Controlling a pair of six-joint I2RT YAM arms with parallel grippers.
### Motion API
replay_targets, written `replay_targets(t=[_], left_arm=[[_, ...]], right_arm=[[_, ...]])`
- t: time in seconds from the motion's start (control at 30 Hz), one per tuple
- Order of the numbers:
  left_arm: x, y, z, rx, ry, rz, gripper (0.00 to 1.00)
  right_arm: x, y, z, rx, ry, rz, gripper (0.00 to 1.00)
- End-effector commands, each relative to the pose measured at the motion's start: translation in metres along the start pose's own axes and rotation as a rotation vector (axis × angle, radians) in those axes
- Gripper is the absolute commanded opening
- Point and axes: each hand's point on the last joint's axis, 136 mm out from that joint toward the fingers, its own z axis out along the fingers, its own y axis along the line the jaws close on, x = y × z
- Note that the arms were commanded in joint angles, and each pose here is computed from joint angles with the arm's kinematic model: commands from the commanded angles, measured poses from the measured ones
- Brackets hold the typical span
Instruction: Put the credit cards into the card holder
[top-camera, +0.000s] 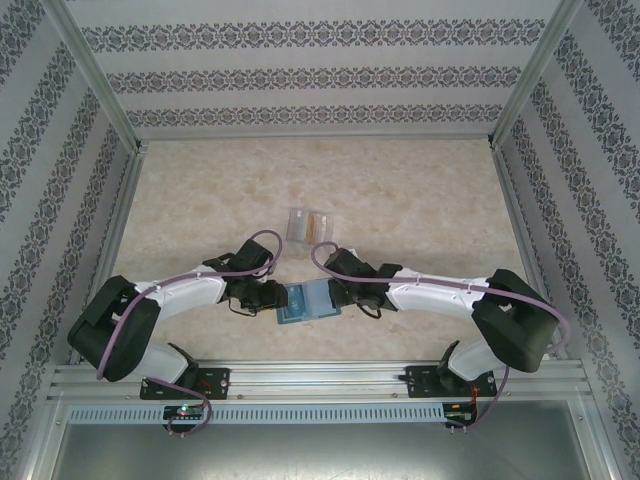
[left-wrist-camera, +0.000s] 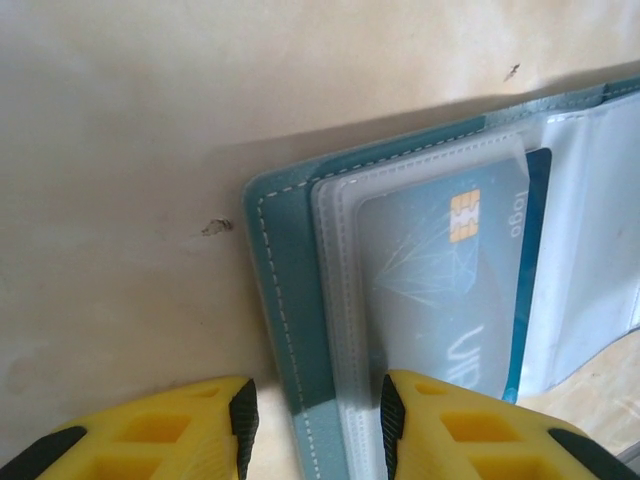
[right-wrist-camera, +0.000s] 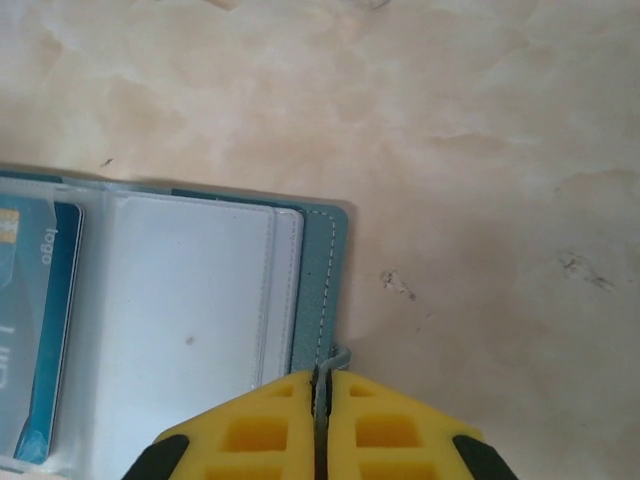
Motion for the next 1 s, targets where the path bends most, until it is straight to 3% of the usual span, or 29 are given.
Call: replay_targets(t=[0.0, 0.47, 0.77, 0.87, 0.97], left_arm=[[-0.020, -0.047, 0.011, 0.165, -0.043, 0.065, 0.41], [-0.037, -0.104, -0.020, 0.363, -0.084, 0.090, 0.41], [-0.043, -0.116, -0.034, 0.393, -0.122, 0.110, 0.41], [-0.043, -0.118, -0.029, 0.402, -0.105, 0.117, 0.33], [-0.044, -0.112, -0.020, 0.376, -0.097, 0.112, 0.32]], right_arm=[[0.003, 0.015, 0.002, -0.094, 0.021, 0.036, 0.02], [0.003, 0.039, 0.012, -0.239, 0.023, 0.097, 0.00], [-0.003, 0.051, 0.014, -0.300, 0.010, 0.124, 0.00], [-0.004, 0.048, 0.016, -0.288, 0.000, 0.143, 0.00], [-0.004, 0.039, 0.016, -0.274, -0.012, 0.190, 0.00]])
